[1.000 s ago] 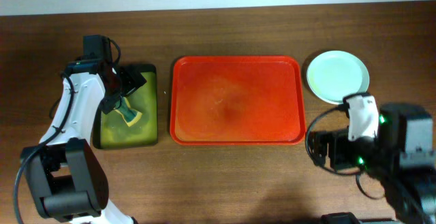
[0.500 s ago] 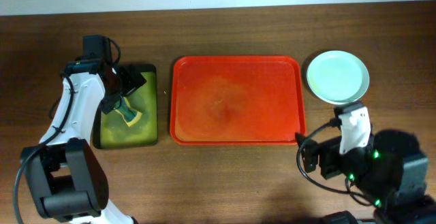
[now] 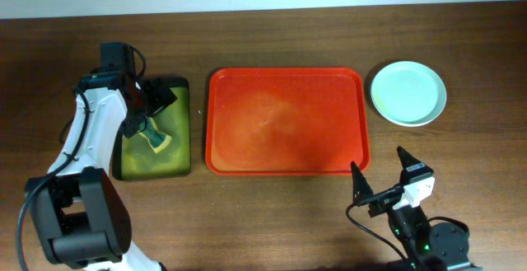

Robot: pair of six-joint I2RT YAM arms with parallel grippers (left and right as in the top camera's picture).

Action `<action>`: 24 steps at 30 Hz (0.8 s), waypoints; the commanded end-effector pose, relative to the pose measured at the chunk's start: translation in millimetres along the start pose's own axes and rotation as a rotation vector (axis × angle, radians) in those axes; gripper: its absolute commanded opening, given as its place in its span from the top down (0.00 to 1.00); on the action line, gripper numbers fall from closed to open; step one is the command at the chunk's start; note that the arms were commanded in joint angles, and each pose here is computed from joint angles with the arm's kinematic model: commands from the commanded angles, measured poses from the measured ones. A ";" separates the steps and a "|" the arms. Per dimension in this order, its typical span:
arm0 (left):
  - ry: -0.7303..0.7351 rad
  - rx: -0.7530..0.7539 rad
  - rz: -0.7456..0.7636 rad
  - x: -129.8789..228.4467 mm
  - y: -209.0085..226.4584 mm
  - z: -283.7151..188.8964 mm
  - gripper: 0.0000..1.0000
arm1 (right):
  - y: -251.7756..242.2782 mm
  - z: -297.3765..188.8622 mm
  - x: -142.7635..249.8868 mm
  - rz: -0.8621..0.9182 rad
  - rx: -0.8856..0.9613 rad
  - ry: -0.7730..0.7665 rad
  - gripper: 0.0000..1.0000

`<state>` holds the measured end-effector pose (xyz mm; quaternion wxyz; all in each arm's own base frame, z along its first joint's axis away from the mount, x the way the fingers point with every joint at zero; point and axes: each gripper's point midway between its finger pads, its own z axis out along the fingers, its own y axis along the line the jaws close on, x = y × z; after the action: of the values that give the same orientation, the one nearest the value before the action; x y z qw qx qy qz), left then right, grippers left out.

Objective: Clean dirty plates on tray and stack at the side

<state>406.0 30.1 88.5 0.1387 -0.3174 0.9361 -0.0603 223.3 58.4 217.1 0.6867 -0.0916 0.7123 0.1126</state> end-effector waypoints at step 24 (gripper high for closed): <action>-0.012 0.014 0.009 -3.3 -1.6 -5.8 0.01 | -47.2 11.5 59.1 0.020 0.212 0.037 0.02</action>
<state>406.0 30.1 88.5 0.1387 -0.3174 0.9361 -0.0603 245.2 22.1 158.3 0.6783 -0.0248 0.7329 0.0458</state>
